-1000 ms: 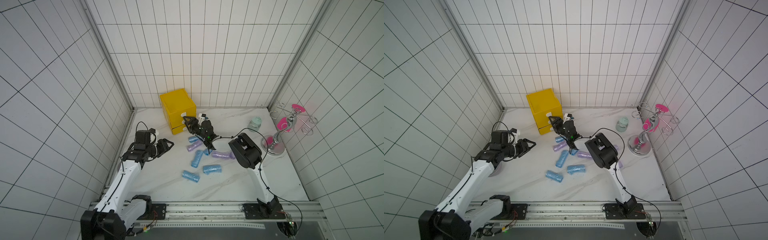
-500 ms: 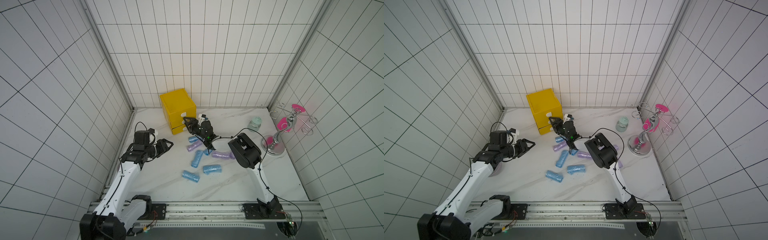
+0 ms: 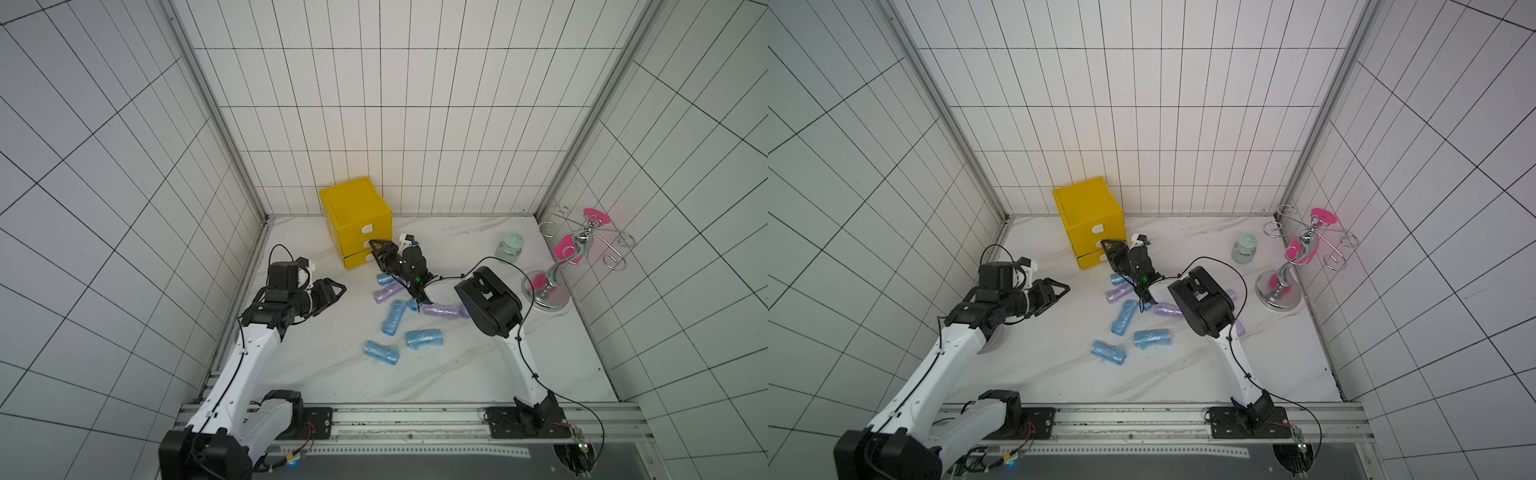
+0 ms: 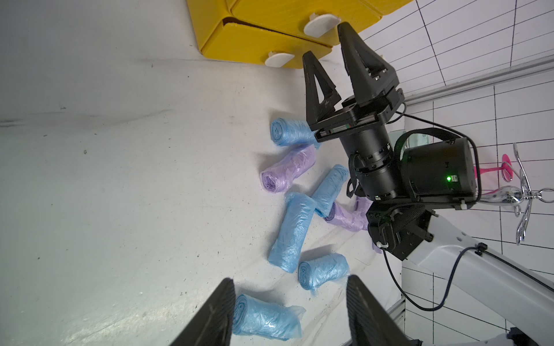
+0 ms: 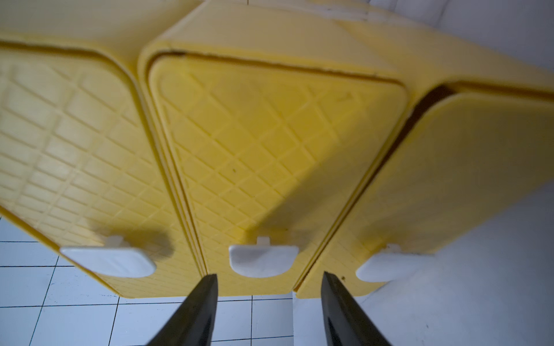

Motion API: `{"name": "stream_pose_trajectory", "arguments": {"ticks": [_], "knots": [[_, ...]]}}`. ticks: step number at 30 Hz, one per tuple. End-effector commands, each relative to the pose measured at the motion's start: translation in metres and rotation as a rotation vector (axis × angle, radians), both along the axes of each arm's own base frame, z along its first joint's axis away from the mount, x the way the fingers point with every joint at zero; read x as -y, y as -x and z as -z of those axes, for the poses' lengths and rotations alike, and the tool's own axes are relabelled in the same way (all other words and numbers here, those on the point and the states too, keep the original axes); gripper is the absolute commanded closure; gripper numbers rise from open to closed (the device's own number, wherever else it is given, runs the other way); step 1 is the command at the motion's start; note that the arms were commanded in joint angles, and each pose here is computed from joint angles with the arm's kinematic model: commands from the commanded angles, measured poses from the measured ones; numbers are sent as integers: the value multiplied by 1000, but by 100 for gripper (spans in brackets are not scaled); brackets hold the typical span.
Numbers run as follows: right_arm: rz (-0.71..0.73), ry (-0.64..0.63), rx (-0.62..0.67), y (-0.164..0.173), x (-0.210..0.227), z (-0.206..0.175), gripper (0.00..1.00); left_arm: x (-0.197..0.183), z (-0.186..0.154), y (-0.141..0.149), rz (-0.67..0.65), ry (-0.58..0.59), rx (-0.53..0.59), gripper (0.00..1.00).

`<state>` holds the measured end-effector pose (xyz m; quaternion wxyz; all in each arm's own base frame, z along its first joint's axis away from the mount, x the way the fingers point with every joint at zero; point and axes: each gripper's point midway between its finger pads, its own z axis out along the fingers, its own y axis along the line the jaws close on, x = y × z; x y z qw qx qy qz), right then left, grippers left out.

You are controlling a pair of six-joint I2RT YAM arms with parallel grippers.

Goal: Sort the rolls of trash bags by color and place them into the drawer
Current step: Open the drawer in the storage box.

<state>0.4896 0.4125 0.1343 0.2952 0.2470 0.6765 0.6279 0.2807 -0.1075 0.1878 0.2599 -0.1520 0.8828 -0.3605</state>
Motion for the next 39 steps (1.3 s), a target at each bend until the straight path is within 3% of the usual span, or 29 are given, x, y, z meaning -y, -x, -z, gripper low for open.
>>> {"name": "stream_pose_trajectory", "arguments": {"ticks": [1,39], "knots": [[1,-31,-4,4,-1,-2,39,-2,-9,-1,2,-9,39,41],[-18,-93,65,-19,-18,-23,41,-9,0,0,-10,-22,15,41]]}}
